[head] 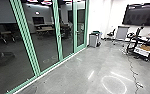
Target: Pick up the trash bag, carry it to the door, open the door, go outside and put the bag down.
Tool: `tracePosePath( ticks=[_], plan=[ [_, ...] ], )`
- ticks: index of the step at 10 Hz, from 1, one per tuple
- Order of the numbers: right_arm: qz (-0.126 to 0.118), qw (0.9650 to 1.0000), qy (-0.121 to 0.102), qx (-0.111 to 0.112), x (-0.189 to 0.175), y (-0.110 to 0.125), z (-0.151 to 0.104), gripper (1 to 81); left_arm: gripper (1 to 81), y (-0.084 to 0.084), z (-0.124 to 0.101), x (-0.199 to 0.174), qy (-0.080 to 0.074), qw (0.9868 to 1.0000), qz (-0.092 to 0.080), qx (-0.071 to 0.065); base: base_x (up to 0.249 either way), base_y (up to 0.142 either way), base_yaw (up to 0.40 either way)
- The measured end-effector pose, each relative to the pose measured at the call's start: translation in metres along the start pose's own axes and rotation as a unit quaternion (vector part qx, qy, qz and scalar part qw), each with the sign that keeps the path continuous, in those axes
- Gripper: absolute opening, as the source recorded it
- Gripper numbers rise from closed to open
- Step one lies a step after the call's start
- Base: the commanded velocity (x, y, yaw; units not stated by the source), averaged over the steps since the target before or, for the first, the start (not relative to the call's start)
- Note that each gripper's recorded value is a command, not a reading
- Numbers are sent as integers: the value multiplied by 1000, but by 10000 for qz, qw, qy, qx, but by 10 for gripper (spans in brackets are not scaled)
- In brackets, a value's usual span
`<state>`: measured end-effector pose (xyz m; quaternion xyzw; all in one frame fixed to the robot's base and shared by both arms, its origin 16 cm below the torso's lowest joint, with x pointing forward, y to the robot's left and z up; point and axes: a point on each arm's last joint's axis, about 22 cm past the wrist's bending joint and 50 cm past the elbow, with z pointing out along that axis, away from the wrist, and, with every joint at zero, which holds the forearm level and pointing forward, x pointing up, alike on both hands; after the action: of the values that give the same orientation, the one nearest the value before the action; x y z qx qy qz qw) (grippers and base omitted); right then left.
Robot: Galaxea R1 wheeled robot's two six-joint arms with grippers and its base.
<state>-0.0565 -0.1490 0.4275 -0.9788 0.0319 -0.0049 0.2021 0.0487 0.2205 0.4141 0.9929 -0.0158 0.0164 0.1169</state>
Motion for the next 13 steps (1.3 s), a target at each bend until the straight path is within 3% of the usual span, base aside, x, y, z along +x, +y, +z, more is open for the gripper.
tracePosePath(
  ticks=[13],
  plan=[
    [-2, 10000, 7, 7, 0, -2, 1, 811, 10, 1, 0, 0, 0, 10000, 2, -7, 138, -68, 0]
  ],
)
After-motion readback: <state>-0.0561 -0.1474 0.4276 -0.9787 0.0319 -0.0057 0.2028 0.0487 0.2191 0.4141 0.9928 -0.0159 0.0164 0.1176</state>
